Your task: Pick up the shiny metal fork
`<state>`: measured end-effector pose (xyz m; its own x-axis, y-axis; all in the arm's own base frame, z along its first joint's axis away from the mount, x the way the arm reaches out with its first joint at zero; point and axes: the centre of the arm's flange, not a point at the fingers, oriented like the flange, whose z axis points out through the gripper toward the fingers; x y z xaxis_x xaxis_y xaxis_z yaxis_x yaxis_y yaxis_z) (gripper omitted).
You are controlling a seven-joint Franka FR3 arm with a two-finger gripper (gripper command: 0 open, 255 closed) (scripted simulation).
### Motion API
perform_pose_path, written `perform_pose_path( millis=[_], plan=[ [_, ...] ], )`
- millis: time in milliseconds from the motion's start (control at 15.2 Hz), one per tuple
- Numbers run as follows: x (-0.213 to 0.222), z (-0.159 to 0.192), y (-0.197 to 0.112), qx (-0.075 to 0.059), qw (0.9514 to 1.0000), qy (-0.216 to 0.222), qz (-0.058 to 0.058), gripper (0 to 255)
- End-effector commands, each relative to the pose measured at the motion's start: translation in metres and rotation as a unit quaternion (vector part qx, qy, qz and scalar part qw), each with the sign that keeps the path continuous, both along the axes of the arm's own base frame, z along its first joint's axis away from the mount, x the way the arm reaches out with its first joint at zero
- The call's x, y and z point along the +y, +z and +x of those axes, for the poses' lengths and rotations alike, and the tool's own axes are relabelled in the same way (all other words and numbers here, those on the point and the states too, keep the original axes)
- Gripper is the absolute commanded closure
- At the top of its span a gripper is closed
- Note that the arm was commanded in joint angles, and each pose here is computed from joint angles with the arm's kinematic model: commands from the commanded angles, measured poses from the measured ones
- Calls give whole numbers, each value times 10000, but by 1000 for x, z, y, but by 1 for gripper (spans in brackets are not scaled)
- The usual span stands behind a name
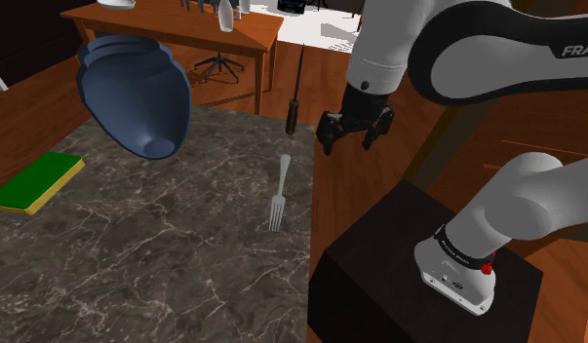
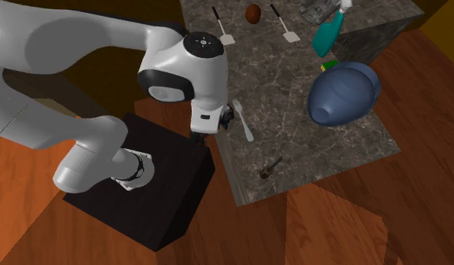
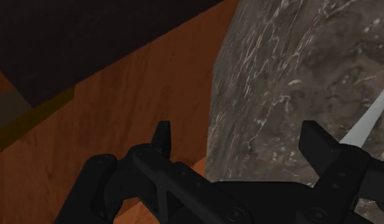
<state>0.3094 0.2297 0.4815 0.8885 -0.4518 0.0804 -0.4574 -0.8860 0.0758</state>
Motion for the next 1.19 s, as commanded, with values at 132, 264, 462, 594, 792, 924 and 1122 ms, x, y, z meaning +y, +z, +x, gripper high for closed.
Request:
perform_pose_path(
  millis=[132,264,462,594,792,924,1122],
  plan=[
    [50,14,-13,-170,9981,-585,32,0],
    [73,23,-19,-253,9959,-864,42,0],
    [107,40,-28,-377,9910,-1280,58,0],
    [127,52,-33,-452,9871,-1533,67,0],
    [127,52,-49,-451,9871,-1533,67,0],
    [127,52,-59,-451,9871,-1533,67,0],
    [127,52,-73,-451,9871,-1533,67,0]
  ],
)
